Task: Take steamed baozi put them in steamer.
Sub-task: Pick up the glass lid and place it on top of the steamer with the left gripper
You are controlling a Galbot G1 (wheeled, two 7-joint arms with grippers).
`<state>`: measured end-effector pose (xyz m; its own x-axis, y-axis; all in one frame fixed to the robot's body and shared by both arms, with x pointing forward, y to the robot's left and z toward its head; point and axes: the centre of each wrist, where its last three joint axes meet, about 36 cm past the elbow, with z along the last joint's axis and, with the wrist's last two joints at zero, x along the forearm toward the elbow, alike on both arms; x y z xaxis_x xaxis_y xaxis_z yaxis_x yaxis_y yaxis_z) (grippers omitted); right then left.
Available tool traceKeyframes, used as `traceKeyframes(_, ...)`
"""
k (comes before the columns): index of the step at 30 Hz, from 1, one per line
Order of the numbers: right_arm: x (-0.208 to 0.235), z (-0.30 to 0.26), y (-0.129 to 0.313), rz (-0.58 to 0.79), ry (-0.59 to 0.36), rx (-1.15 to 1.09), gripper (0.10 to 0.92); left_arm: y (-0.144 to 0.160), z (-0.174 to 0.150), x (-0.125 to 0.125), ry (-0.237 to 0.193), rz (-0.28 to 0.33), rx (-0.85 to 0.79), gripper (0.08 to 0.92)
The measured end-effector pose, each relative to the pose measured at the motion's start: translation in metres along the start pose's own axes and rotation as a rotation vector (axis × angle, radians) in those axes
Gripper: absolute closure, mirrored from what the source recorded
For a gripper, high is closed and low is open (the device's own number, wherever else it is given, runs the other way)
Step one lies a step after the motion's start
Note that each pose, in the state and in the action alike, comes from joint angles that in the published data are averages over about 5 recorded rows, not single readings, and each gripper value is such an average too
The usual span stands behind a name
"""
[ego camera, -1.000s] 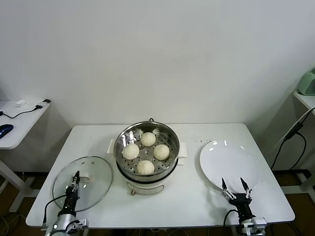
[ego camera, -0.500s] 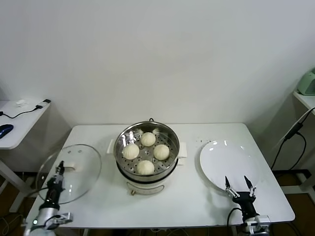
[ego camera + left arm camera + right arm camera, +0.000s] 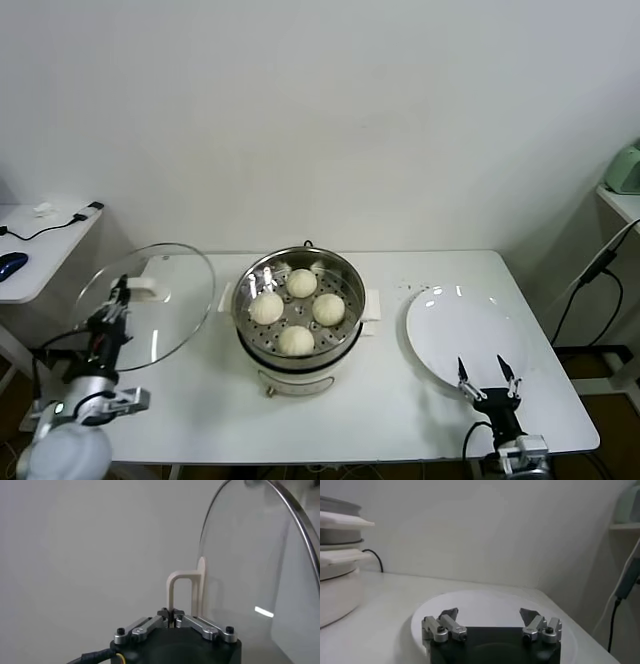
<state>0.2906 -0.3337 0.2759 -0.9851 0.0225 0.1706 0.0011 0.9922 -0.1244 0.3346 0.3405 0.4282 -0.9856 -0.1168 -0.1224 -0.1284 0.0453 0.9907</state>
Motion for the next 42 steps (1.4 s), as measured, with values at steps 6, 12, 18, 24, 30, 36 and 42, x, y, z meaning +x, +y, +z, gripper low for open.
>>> traceKeyframes(6,0.006,0.0,0.004,-0.015,-0.01,0.014,0.2,0.012,-0.059,-0.001,-0.023,0.034,-0.005,0.867)
traceKeyframes(12,0.011,0.003,0.004,-0.02,-0.018,0.021,0.2,0.013,-0.121,0.003,-0.028,0.08,0.021,0.867)
traceKeyframes(18,0.013,0.006,0.004,-0.017,-0.026,0.022,0.2,0.013,-0.176,0.006,-0.023,0.098,0.06,0.867)
traceKeyframes(24,0.016,0.009,0.004,-0.009,-0.033,0.021,0.2,0.01,-0.224,0.005,-0.027,0.099,0.091,0.867)
traceKeyframes(30,0.018,0.011,0.004,0.004,-0.041,0.017,0.2,0.006,-0.262,0.004,-0.025,0.101,0.106,0.867)
traceKeyframes(36,0.02,0.014,0.004,0.018,-0.048,0.011,0.2,-0.004,-0.285,0.0,-0.019,0.105,0.094,0.867)
traceKeyframes(42,0.021,0.016,0.005,0.028,-0.054,0.007,0.2,-0.015,-0.295,-0.003,-0.014,0.106,0.061,0.867)
